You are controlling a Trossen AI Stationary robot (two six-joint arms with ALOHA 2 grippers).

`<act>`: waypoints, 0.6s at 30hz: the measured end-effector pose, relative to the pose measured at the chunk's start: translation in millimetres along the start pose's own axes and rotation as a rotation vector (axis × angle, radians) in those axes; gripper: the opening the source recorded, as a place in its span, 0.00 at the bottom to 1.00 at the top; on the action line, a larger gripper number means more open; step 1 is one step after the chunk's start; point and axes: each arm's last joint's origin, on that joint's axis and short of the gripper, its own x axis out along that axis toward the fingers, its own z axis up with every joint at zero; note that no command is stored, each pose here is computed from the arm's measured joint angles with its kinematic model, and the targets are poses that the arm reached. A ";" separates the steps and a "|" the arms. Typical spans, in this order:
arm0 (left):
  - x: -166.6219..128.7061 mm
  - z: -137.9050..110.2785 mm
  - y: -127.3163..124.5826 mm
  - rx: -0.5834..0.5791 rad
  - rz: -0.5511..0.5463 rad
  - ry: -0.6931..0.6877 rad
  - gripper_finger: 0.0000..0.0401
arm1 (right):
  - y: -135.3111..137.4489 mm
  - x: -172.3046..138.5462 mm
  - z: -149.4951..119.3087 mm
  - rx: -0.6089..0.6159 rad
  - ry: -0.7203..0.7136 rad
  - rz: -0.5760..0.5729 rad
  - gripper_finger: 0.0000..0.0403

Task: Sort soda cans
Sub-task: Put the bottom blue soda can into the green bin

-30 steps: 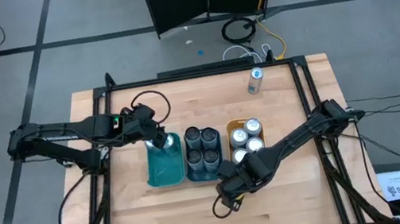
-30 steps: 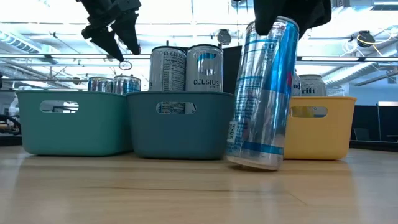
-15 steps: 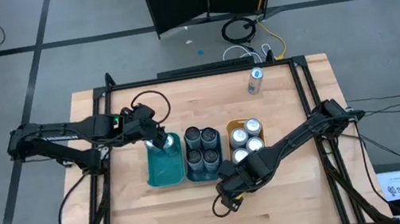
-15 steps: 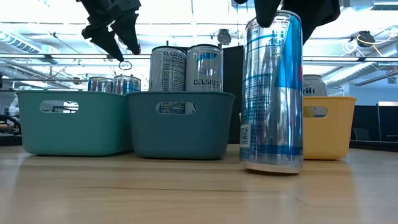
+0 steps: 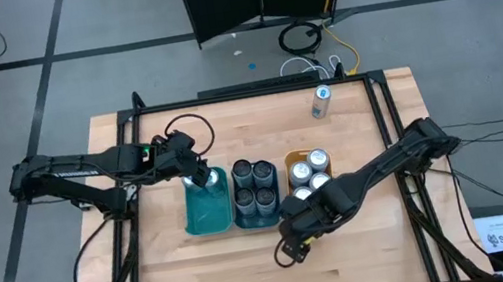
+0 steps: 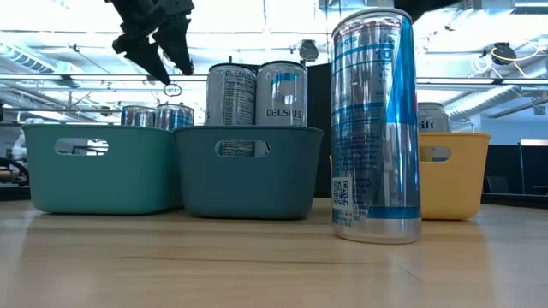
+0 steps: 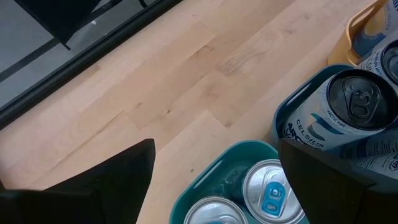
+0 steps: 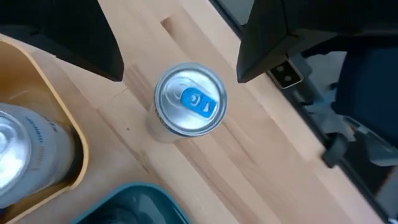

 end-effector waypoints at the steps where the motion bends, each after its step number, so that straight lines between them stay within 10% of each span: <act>1: 0.0 0.0 0.0 0.000 0.000 0.000 0.87 | -0.2 -5.1 -1.8 -0.004 -0.003 0.011 0.76; 18: 0.0 0.0 0.0 0.000 0.000 0.000 0.87 | -16.5 -38.7 -62.2 -0.086 -0.021 -0.193 0.76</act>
